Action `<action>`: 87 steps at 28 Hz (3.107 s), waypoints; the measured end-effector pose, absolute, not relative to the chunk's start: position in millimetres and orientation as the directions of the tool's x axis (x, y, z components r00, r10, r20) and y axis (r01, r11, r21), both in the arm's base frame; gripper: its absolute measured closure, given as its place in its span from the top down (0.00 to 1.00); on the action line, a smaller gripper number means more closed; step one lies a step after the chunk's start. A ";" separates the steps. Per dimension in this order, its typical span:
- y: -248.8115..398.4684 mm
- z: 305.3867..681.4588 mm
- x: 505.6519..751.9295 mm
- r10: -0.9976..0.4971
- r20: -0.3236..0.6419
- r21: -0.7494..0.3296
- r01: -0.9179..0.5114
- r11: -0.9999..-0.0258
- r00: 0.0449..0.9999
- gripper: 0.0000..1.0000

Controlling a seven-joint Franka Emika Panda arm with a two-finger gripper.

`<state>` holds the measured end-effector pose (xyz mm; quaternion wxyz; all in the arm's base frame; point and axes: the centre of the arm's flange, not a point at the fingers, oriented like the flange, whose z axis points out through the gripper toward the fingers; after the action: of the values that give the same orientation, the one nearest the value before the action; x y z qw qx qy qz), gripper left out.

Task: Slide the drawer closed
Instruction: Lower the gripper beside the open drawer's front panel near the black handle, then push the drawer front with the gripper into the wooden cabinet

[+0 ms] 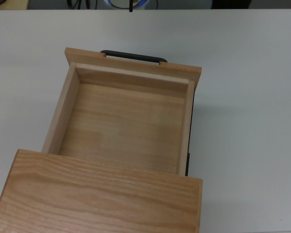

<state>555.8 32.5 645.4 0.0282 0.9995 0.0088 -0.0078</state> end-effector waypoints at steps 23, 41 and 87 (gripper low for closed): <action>64.8 613.7 563.2 0.080 -0.033 0.054 0.082 -0.995 0.996 0.22; 87.2 553.8 597.9 0.076 -0.032 0.040 0.077 -0.996 0.997 0.01; 70.4 529.6 709.3 -0.057 0.509 -0.026 -0.050 -0.998 0.859 0.01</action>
<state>709.3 70.4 529.6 -0.0061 0.9640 -0.0278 0.2642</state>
